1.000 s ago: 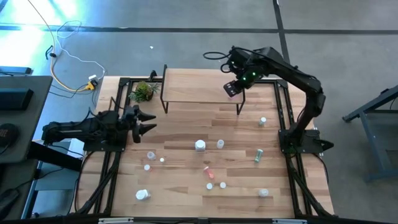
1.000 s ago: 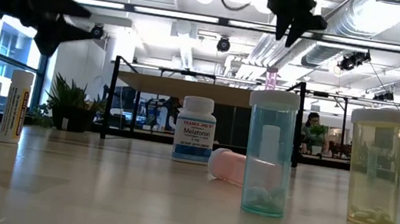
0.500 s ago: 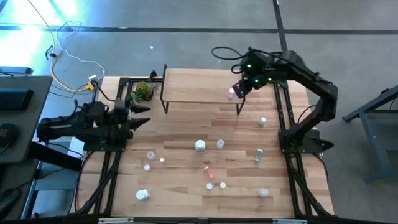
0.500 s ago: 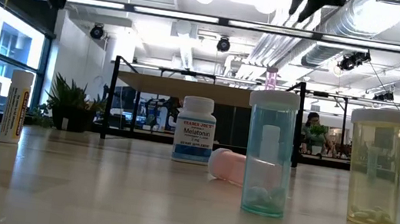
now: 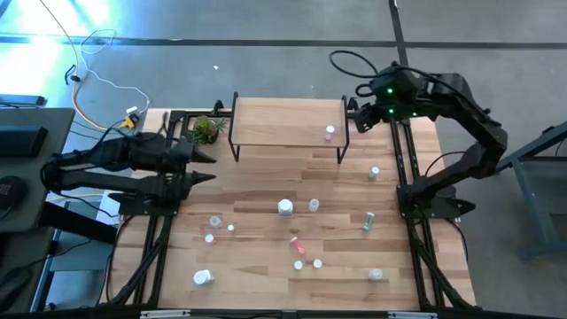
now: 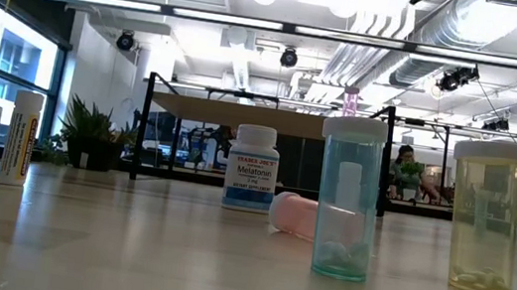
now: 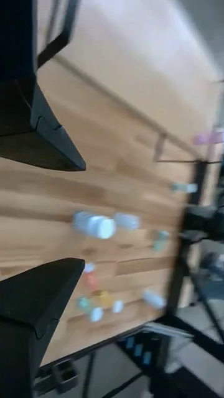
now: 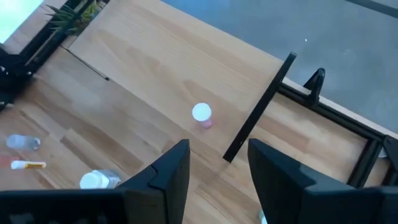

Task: Pick and place medicine bottles onto shelf by color
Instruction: Put the right transparent pill bottle on the shelf

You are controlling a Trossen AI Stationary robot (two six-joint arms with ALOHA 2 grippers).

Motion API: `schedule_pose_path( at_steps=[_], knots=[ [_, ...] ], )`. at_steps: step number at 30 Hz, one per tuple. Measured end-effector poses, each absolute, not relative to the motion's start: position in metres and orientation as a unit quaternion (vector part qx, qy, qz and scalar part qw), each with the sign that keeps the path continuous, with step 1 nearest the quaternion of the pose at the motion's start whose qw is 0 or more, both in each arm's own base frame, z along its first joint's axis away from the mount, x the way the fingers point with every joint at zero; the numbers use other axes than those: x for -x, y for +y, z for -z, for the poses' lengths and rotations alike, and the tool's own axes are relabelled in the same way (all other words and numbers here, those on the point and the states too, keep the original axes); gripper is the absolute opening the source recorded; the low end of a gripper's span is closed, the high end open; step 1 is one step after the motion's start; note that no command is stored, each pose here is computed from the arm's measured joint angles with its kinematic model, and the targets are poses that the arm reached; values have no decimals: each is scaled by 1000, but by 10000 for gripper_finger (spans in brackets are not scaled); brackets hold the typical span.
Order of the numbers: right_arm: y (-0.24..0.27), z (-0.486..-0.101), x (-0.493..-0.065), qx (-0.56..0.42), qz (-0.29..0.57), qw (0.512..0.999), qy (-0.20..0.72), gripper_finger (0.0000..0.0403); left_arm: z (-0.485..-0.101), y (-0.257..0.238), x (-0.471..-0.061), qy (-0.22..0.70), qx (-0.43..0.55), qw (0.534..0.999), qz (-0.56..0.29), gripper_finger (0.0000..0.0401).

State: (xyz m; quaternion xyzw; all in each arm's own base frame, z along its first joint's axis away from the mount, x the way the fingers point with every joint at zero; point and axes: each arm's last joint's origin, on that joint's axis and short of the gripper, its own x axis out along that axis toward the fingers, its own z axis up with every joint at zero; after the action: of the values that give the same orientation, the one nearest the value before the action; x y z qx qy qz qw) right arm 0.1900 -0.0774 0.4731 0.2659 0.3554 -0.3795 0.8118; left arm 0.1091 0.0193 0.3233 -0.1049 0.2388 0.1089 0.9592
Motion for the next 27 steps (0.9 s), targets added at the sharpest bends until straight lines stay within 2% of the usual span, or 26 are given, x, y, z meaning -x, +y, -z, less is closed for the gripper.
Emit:
schedule_pose_path(
  at_steps=[11,27],
  knots=[
    [-76,-474,-186,-243,369,817,371,154,-303,1,-125,368,191,906,-86,229],
    [-75,-473,-185,-231,363,817,384,154,-280,-38,-136,471,200,852,-109,229]
  ],
)
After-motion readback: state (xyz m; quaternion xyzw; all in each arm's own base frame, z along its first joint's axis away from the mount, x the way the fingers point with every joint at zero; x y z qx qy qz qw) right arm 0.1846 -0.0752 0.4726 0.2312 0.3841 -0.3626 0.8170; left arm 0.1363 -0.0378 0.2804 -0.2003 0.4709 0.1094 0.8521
